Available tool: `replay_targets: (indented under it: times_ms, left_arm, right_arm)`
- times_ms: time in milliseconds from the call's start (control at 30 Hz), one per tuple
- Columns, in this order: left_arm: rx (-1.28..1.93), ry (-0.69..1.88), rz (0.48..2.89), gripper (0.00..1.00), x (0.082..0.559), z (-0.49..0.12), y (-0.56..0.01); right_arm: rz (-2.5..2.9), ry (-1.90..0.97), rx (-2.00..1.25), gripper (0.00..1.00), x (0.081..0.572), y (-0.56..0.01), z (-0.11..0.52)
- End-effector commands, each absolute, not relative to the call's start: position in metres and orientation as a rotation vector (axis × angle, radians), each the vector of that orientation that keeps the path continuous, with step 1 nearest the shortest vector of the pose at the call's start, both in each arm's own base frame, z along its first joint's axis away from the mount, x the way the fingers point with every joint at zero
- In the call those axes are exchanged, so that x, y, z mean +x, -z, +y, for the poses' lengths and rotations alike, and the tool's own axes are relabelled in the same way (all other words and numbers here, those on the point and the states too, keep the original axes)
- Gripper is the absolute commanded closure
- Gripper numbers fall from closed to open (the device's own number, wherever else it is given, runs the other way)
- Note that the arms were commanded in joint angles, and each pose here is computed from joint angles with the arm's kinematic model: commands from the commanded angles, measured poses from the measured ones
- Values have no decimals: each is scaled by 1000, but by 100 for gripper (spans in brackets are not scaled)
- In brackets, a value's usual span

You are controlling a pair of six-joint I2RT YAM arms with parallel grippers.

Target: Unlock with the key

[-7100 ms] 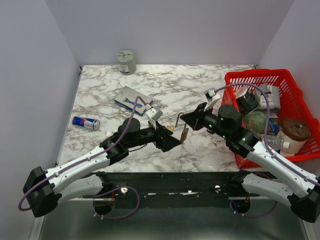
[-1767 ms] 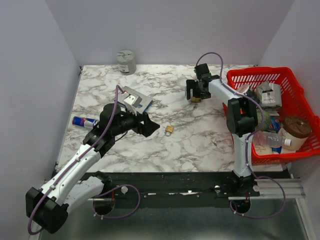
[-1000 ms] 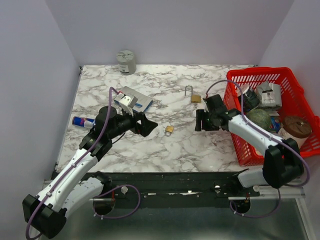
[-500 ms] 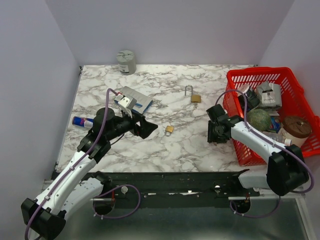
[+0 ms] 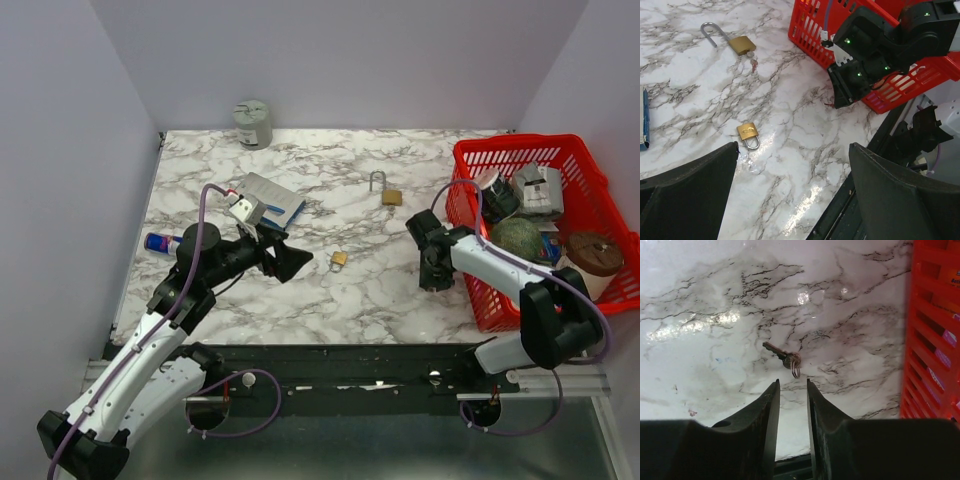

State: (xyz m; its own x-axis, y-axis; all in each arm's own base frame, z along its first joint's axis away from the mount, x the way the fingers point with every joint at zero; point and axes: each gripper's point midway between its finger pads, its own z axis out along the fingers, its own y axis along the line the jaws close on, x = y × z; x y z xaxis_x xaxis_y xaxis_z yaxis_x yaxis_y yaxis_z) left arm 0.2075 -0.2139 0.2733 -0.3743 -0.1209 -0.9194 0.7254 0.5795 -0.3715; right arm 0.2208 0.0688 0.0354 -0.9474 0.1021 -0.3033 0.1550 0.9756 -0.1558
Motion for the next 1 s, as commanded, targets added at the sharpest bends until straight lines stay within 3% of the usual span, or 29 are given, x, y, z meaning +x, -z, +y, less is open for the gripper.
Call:
replay_targets:
  times_ms: [0, 200, 533, 633, 733, 967]
  left_arm:
    - [528, 1003, 1702, 2, 201, -215, -277]
    - [534, 1014, 1697, 2, 199, -216, -277]
    - [533, 1011, 1711, 2, 201, -216, -273]
    - [535, 1010, 1706, 2, 200, -216, -274]
    - [536, 1011, 1704, 2, 200, -216, -274]
    - [545, 1008, 1707, 2, 201, -217, -272]
  right_arm:
    - [2823, 308, 221, 66, 221, -25, 64]
    - [2798, 293, 220, 66, 224, -23, 65]
    - [2813, 343, 213, 76, 228, -17, 63]
    - [2816, 346, 214, 83, 228, -17, 62]
    - [2823, 301, 184, 99, 230, -19, 68]
    - [2733, 118, -62, 99, 244, -62, 103]
